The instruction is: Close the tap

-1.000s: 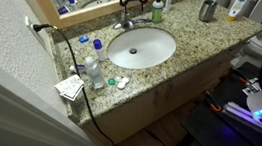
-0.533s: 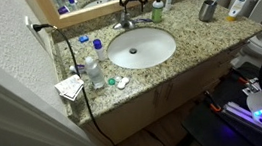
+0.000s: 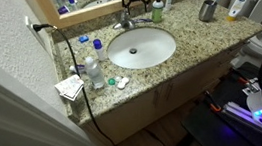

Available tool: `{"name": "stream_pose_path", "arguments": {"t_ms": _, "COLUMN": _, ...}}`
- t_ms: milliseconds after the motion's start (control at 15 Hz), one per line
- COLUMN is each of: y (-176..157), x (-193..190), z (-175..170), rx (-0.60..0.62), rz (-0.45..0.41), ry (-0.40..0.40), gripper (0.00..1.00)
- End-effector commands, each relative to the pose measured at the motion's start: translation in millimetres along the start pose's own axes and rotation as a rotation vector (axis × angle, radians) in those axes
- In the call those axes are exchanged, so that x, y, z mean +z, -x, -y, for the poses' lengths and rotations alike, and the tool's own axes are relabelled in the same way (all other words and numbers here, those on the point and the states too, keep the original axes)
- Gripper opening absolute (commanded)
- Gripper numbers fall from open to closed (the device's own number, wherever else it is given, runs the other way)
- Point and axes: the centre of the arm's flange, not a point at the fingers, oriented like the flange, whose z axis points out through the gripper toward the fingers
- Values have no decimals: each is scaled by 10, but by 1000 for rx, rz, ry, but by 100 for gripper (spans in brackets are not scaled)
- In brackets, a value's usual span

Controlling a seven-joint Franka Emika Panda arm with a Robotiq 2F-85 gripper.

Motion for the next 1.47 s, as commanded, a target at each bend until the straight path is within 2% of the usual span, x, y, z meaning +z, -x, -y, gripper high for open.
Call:
{"name": "stream_pose_path", "arguments": {"t_ms": 0, "y": -60, "x": 10, "z": 93, "rx": 41, "rz": 15, "ry": 59, "gripper": 100}}
{"name": "stream_pose_path", "arguments": {"t_ms": 267, "y": -69, "x": 78, "z": 112, "rx": 66, "rz": -20, "ry": 60, "gripper": 100}}
{"name": "stream_pose_path", "arguments": {"t_ms": 333, "y": -80, "x": 102, "z": 120, "rx": 59, "rz": -33, "ry": 31, "gripper": 100}}
{"name": "stream_pose_path", "arguments": {"t_ms": 467, "y": -117, "x": 123, "z": 166, "rx": 37, "rz": -74, "ry": -83, "gripper": 100}}
{"name": "stream_pose_path", "arguments": {"t_ms": 533, "y": -96, "x": 15, "z": -112, "rx": 26, "rz": -87, "ry": -130, "gripper": 100}}
{"name": "stream_pose_path", "arguments": {"t_ms": 667, "y": -166, "x": -95, "z": -162, "rx": 32, "rz": -150, "ry": -185, "gripper": 100}}
{"name": "stream_pose_path", "arguments": {"t_ms": 800, "y": -272, "x": -195, "z": -284, "rx": 62, "rz": -204, "ry": -202, "gripper": 100}}
{"name": "stream_pose_path", "arguments": {"t_ms": 933, "y": -344, "x": -221, "z": -373, "rx": 58, "rz": -205, "ry": -215, "gripper": 100}}
{"name": "stream_pose_path", "arguments": {"t_ms": 1000, "y": -486, "x": -270, "z": -138, "rx": 78, "rz": -207, "ry": -194, "gripper": 100}}
{"name": "stream_pose_path", "arguments": {"t_ms": 1067, "y": -518, "x": -286, "z": -189, "rx": 79, "rz": -210, "ry": -196, "gripper": 100}}
{"name": "stream_pose_path", "arguments": {"t_ms": 1400, "y": -412, "x": -339, "z": -225, "rx": -1, "rz": -177, "ry": -269, "gripper": 100}}
